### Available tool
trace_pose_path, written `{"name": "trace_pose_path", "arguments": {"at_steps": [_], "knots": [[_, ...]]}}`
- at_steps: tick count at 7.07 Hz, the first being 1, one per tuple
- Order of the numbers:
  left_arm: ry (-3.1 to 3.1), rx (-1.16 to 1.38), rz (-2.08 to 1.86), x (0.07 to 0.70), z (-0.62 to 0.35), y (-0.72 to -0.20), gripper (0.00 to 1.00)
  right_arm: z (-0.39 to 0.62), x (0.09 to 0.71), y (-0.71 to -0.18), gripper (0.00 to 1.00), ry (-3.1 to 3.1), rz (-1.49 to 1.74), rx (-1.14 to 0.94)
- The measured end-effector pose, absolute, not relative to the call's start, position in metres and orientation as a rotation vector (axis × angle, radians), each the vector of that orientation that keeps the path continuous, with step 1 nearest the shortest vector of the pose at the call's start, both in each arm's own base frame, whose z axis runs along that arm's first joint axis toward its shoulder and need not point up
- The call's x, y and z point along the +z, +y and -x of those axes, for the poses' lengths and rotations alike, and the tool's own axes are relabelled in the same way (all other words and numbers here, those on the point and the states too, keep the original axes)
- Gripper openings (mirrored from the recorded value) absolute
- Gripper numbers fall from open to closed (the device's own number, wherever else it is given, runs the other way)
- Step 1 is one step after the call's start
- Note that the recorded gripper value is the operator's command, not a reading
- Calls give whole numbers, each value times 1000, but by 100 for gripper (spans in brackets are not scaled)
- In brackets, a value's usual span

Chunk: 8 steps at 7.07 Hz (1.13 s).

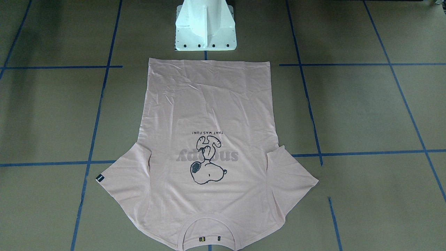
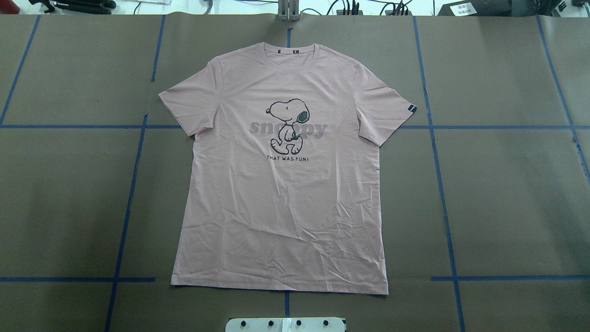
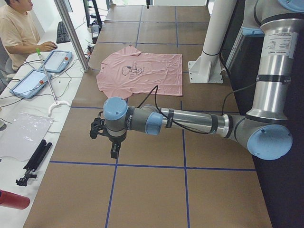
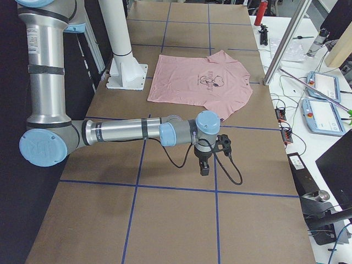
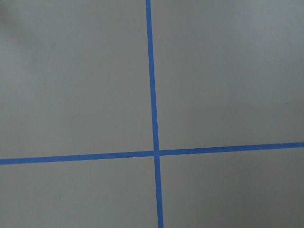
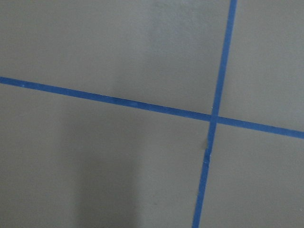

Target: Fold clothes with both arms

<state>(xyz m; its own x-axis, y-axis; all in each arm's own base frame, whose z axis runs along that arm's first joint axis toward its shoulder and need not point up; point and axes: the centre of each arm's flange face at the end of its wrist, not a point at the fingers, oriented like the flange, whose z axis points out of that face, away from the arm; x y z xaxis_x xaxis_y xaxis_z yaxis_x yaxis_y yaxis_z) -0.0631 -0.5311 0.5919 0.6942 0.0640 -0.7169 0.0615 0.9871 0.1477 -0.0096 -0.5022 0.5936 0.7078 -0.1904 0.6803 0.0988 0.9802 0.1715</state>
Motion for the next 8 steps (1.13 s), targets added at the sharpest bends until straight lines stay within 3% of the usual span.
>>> {"name": "trace_pose_path", "arguments": {"at_steps": [3, 4, 6, 8], "knots": [[887, 37, -194, 578, 53, -530, 100, 166, 518, -552, 100, -842, -159, -287], [906, 39, -202, 571, 50, -529, 100, 242, 487, -577, 94, -869, -114, -246], [924, 103, -234, 561, 21, -532, 100, 338, 446, -628, 77, -865, -105, 3], [933, 157, -257, 555, 0, -533, 100, 371, 434, -658, 72, -871, -124, 175]]}}
